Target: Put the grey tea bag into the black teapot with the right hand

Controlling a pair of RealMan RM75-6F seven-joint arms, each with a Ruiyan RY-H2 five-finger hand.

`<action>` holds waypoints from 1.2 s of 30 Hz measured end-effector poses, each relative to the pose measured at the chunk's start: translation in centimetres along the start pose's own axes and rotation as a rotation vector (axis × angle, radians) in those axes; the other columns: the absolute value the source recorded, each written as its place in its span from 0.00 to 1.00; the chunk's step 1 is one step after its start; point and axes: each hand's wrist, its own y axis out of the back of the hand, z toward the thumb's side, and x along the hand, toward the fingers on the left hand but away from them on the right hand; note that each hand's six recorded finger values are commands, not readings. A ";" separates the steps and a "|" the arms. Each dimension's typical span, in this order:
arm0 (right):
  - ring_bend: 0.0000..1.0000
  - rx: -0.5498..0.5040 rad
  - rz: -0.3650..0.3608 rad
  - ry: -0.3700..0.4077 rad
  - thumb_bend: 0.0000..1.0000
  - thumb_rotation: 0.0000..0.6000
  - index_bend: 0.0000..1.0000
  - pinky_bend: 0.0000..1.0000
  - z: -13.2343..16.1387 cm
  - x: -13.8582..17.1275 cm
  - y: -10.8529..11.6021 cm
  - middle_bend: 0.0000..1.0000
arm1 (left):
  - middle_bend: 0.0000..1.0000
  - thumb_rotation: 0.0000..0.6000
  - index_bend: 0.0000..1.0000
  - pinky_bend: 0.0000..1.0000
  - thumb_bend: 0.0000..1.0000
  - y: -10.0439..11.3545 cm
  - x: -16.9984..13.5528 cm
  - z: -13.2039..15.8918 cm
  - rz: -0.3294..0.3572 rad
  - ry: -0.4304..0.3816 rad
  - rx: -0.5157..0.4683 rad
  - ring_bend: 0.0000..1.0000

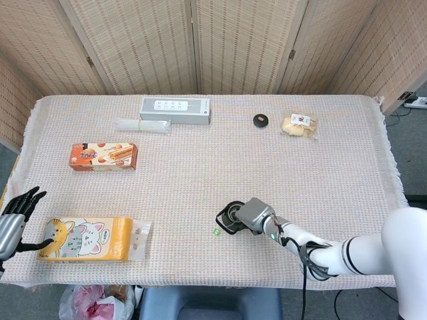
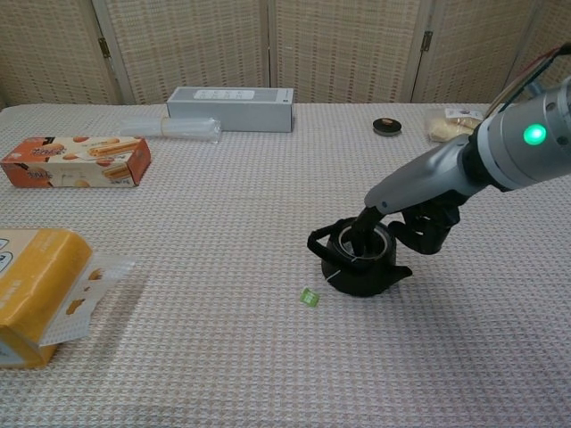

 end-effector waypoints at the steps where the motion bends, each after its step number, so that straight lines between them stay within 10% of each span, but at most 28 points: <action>1: 0.83 0.002 0.001 0.000 0.91 1.00 0.22 0.95 0.0 -0.2 0.0 0.20 | 0.00 1.00 0.00 0.09 0.14 0.0 0.0 0.0 0.001 0.000 -0.001 0.00; 13: 0.83 -0.003 -0.015 0.003 0.87 1.00 0.22 0.95 0.5 -0.8 0.4 0.20 | 0.00 1.00 0.00 0.09 0.14 0.3 -0.4 -0.3 0.010 0.001 -0.011 0.00; 25: 0.75 -0.006 -0.214 -0.008 0.67 1.00 0.16 0.95 -1.0 6.1 2.3 0.00 | 0.00 1.00 0.00 0.09 0.14 0.0 -0.1 0.0 0.009 0.008 0.018 0.00; 36: 0.17 -0.043 -0.553 -0.195 0.49 1.00 0.07 0.20 -5.4 11.7 -0.7 0.00 | 0.00 1.00 0.00 0.09 0.14 -0.3 -0.3 0.8 0.000 -0.019 0.017 0.00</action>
